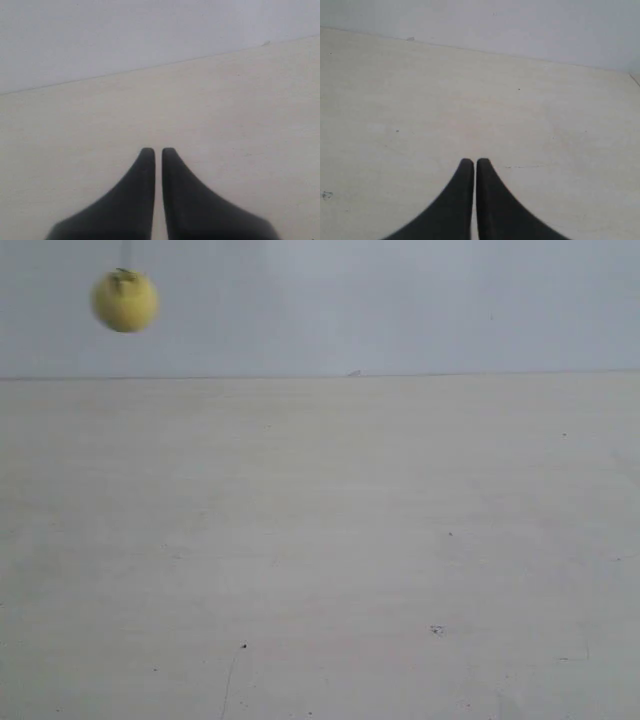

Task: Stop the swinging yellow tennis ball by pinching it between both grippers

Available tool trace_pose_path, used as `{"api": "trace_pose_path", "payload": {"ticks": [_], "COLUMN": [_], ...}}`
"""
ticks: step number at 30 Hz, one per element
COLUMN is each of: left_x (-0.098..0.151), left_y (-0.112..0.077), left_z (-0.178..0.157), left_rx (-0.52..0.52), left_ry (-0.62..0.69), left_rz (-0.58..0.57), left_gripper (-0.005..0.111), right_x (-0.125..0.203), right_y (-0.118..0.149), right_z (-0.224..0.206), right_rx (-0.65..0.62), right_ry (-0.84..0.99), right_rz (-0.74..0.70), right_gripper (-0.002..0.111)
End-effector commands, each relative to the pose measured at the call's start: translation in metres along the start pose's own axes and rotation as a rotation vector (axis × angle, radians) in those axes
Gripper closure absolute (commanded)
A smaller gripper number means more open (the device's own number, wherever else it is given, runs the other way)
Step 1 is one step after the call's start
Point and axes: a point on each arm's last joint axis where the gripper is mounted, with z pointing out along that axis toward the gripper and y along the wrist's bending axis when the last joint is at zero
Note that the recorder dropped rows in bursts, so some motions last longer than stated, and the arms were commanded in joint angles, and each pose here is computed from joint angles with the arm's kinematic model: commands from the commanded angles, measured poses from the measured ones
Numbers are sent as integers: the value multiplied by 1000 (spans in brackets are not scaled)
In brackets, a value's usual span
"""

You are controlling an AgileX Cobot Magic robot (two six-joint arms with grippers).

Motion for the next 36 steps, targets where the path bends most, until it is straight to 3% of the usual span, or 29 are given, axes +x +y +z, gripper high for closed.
{"api": "trace_pose_path", "payload": {"ticks": [1, 5, 15, 20, 25, 30, 36], "left_x": [-1, -2, -2, -5, -11, -17, -19], "left_y": [0, 2, 2, 2, 1, 0, 0], "left_z": [0, 0, 0, 0, -1, -2, -2], "left_rx": [-2, -23, -24, -29, -5, 35, 35], "left_ry": [-20, -35, -28, -70, -139, -199, -219], "left_rz": [31, 124, 127, 138, -88, -331, -338], "left_gripper": [102, 102, 102, 102, 102, 102, 102], "right_x": [-1, -1, -15, -17, -23, -24, -24], "right_y": [0, 0, -2, -2, -3, -3, -3], "right_z": [0, 0, -2, -2, -3, -4, -4], "right_rx": [-2, -4, 31, 9, -17, -24, -33], "right_ry": [-8, -8, -163, -191, -261, -268, -271], "right_rz": [-4, 1, -57, 124, 364, 423, 471], "right_gripper": [108, 108, 108, 108, 108, 108, 108]}}
